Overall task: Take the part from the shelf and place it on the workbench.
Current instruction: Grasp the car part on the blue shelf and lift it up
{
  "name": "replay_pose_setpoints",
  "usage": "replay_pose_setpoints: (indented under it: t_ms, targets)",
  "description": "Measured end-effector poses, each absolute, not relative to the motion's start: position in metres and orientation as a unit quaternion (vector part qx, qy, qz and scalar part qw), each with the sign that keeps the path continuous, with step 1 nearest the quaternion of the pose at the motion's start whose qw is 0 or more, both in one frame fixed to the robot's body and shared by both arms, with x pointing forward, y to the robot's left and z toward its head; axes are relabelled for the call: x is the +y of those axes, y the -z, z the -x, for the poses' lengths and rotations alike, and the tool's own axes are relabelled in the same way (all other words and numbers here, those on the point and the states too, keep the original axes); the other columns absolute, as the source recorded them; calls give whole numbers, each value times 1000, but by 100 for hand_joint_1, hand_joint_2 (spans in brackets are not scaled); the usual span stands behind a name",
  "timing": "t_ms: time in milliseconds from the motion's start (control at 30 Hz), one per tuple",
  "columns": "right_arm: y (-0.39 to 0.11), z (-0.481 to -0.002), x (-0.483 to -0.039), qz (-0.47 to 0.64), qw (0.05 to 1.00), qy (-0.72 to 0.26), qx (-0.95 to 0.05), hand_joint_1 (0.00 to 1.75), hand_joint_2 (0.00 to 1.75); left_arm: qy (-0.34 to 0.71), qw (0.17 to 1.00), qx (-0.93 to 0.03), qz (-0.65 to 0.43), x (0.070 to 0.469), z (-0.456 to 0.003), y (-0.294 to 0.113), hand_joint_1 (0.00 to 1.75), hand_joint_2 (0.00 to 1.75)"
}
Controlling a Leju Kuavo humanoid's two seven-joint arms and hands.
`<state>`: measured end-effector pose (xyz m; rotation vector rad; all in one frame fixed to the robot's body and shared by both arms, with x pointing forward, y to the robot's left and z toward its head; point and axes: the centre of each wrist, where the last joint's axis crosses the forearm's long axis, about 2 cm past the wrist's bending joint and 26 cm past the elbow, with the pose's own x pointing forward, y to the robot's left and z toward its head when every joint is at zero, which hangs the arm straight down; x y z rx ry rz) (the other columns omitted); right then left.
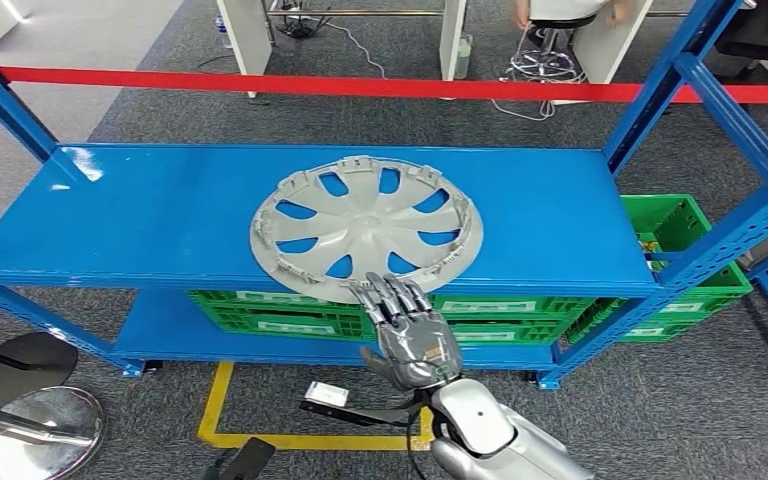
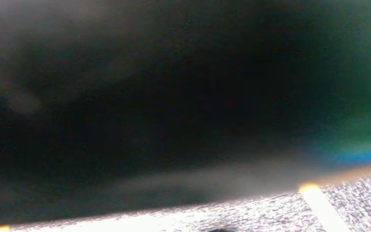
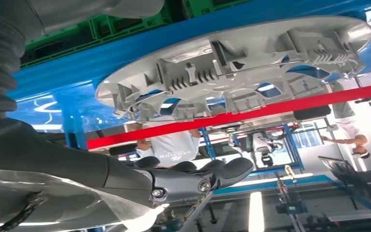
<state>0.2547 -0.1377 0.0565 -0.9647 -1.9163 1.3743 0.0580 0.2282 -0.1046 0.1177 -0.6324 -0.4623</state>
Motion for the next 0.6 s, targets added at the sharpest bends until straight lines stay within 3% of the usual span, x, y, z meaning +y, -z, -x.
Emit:
replay_pose_setpoints:
  t_ms: [600]
  targets:
    - [-67, -258, -137, 365, 302, -485, -735, 0, 175, 238, 924, -293, -64, 228, -58, 104, 0, 0]
